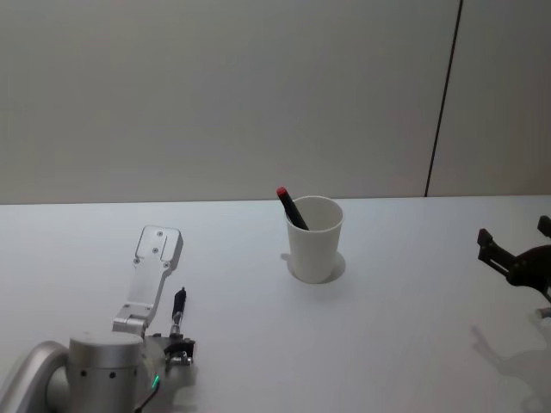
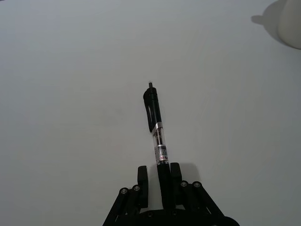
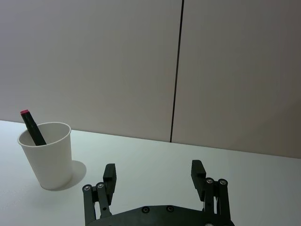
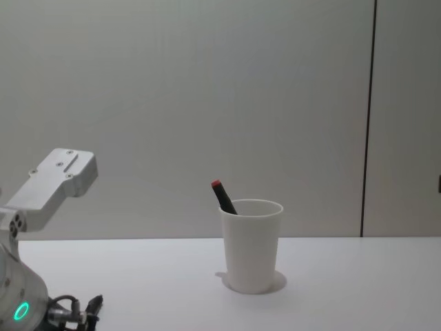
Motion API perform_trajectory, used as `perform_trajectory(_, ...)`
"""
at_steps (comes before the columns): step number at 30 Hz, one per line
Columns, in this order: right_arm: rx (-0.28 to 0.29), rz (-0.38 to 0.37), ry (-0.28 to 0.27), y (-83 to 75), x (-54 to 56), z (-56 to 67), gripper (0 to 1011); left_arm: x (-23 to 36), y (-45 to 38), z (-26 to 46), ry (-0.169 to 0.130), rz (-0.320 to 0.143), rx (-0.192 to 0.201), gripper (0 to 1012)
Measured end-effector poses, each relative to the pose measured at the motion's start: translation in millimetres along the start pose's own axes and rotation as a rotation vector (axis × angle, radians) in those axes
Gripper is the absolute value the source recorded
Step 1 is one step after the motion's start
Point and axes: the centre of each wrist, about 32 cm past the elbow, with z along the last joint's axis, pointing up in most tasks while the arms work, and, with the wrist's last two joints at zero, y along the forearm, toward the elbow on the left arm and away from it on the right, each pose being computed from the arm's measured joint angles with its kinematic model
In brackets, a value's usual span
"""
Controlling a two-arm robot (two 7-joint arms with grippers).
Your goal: Place the pen into the pen holder.
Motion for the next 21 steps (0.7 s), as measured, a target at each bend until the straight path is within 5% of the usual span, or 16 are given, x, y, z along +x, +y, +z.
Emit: perform_trajectory(21,0.000,0.000,0.000,0.0,0.0,0.0,1001,16.9,-4.5,6.2,0.010,0.040,-0.034,129)
